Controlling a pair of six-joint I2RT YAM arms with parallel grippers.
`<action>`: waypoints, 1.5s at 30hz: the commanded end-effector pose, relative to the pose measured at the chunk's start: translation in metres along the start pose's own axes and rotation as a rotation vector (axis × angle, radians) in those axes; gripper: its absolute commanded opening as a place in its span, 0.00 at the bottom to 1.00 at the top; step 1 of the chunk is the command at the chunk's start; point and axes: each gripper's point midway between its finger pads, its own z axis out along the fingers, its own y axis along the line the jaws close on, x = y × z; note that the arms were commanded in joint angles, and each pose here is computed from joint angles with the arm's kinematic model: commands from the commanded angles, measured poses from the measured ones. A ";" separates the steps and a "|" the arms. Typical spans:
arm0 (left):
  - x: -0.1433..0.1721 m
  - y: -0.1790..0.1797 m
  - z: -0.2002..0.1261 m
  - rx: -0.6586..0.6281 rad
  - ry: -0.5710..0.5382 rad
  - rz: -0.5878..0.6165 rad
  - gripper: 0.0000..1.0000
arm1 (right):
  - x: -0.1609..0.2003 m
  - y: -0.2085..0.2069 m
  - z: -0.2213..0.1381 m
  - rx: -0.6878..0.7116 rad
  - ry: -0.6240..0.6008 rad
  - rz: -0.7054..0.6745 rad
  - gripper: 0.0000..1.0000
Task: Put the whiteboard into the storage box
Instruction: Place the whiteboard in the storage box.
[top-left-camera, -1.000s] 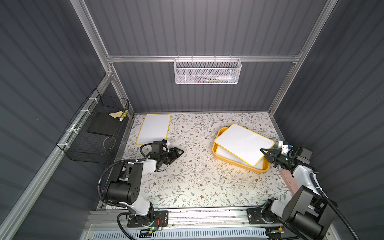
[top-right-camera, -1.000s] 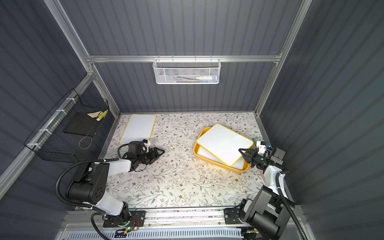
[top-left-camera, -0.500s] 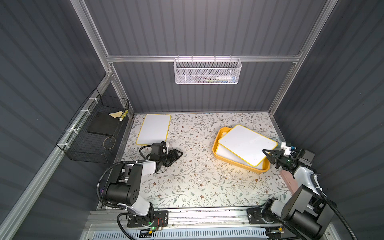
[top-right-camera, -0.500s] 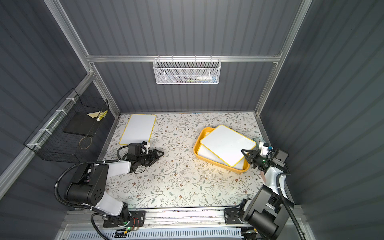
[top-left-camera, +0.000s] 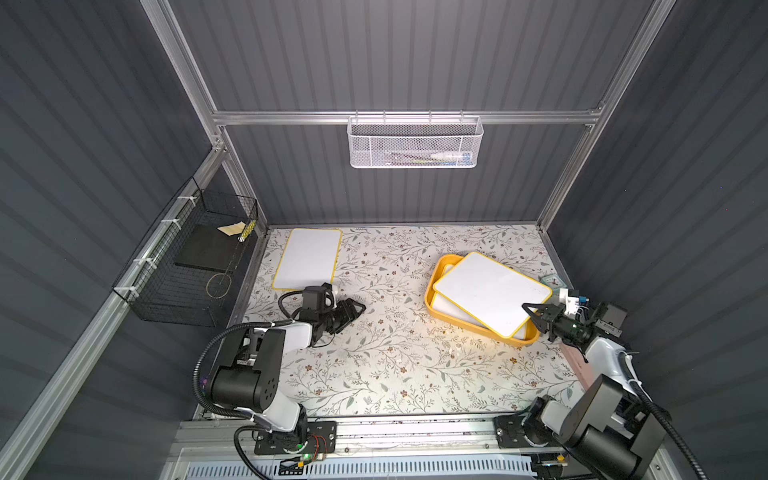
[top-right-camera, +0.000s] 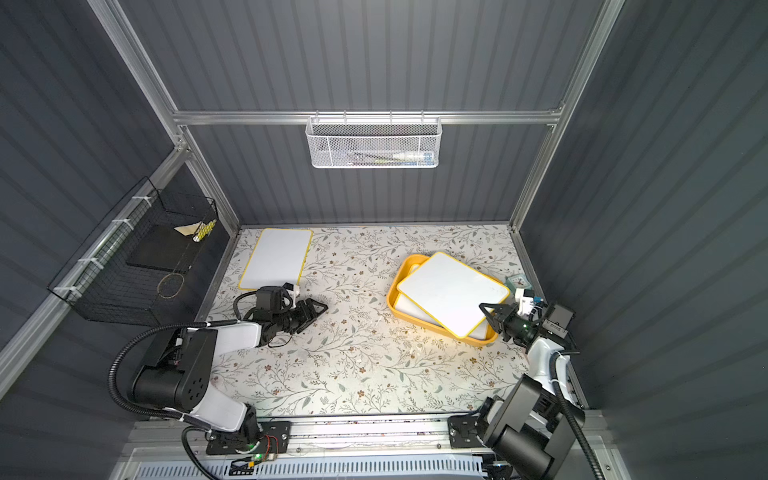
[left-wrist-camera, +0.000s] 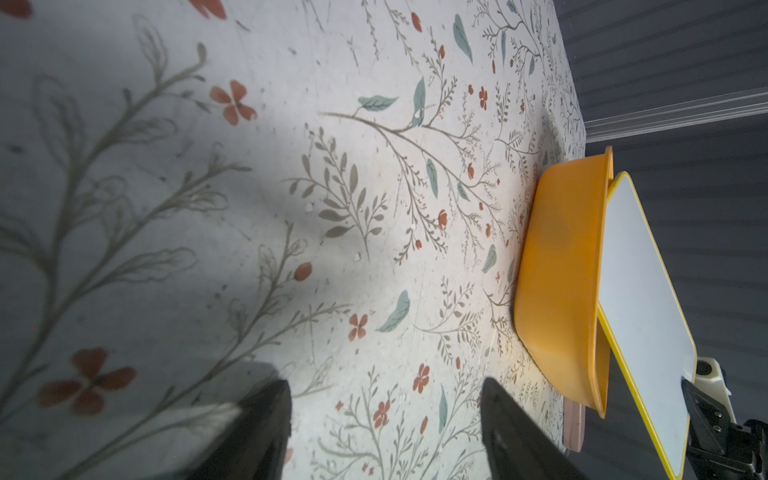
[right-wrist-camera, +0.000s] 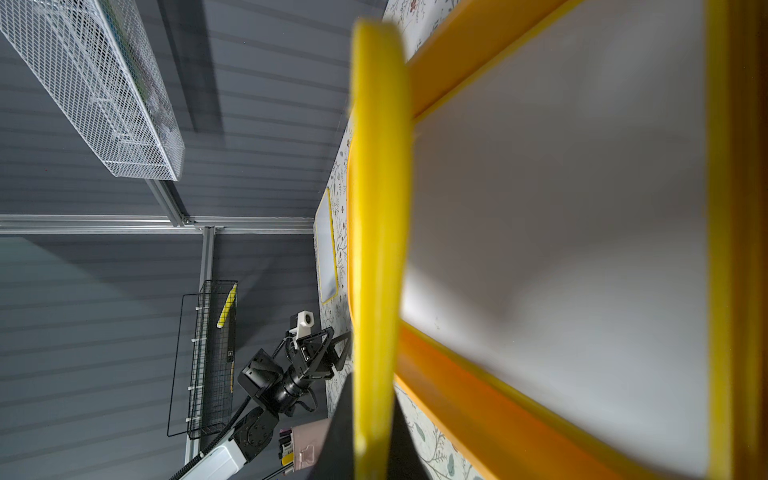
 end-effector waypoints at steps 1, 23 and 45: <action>0.008 0.003 0.003 0.000 0.026 -0.002 0.72 | 0.007 0.008 -0.004 -0.012 -0.003 -0.003 0.00; 0.004 0.000 0.009 0.007 0.043 0.014 0.72 | 0.043 0.013 0.007 -0.019 0.094 0.019 0.00; 0.010 0.005 0.009 -0.011 0.065 0.023 0.72 | 0.063 0.022 0.051 0.004 0.229 0.006 0.02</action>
